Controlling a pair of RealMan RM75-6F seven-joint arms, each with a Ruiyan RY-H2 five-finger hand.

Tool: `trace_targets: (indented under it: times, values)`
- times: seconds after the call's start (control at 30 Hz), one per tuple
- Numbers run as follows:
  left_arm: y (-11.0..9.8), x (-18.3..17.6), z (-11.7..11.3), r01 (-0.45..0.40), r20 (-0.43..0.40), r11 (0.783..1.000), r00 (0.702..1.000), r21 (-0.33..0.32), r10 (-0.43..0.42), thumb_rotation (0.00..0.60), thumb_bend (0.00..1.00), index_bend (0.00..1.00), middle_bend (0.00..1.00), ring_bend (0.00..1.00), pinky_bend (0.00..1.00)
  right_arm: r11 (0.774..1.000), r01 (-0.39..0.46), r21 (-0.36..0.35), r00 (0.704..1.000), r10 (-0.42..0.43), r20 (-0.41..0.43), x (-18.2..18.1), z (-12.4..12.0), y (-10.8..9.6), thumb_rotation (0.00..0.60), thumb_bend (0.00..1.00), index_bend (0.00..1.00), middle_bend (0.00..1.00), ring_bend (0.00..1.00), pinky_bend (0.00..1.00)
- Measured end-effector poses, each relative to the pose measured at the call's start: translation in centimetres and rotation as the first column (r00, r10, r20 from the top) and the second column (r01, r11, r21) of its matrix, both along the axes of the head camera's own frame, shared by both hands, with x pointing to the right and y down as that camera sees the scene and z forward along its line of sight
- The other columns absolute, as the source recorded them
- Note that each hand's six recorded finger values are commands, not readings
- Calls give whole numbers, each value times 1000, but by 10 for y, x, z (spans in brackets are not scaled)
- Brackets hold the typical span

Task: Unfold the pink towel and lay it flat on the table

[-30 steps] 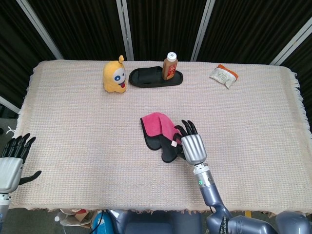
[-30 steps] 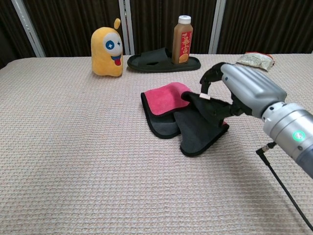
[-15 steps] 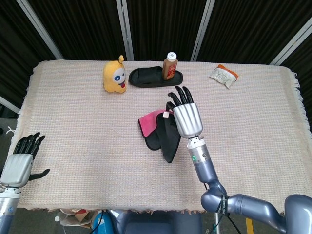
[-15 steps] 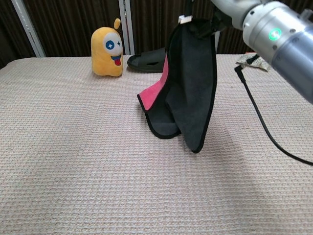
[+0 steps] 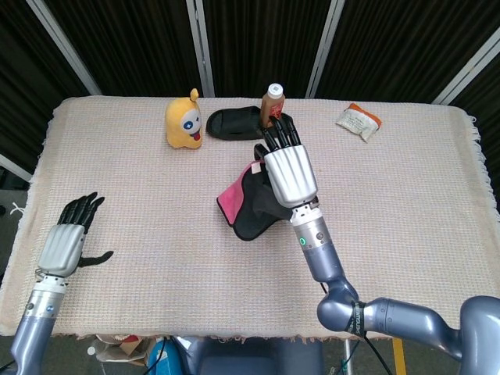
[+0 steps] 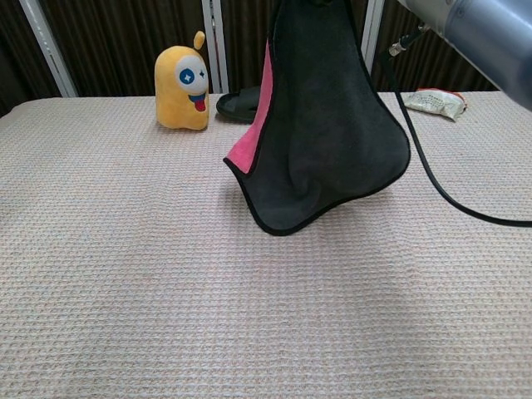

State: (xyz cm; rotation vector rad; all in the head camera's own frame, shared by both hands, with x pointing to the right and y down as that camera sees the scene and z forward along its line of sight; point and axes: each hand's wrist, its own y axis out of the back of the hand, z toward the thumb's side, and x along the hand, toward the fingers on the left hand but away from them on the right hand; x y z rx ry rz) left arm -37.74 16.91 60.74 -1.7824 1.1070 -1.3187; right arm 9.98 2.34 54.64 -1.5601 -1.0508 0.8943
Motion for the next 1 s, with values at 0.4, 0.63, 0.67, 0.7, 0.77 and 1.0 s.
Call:
trace_targets:
  times: [0.4, 0.63, 0.67, 0.7, 0.77, 1.0]
  values:
    - [-43, 93, 8, -23, -182, 994, 982, 110, 43, 600, 0, 0, 0, 0, 0, 1000, 18, 18, 1000, -17, -21, -11, -7, 8, 600, 499, 647, 291, 123, 112]
    - [-50, 134, 16, -24, -248, 994, 968, 111, 51, 600, 0, 0, 0, 0, 0, 1000, 9, 17, 999, -8, -31, -19, -10, 6, 600, 499, 647, 291, 123, 113]
    - [-49, 138, 17, -23, -254, 994, 966, 107, 50, 600, 0, 0, 0, 0, 0, 1000, 6, 17, 999, -5, -34, -20, -10, 5, 600, 499, 647, 291, 123, 113]
    - [-49, 142, 18, -23, -260, 994, 964, 104, 50, 600, 0, 0, 0, 0, 0, 1000, 2, 16, 999, -1, -39, -22, -10, 4, 600, 499, 647, 291, 123, 113]
    - [-48, 150, 19, -25, -269, 995, 962, 99, 51, 600, 0, 0, 0, 0, 0, 1000, -5, 16, 999, 6, -46, -24, -10, 2, 600, 499, 647, 291, 123, 113]
    - [-49, 175, 25, -2, -320, 998, 947, 69, 24, 600, 0, 0, 0, 0, 0, 1000, -16, 19, 998, 17, -58, -35, -7, 0, 600, 499, 647, 291, 123, 113]
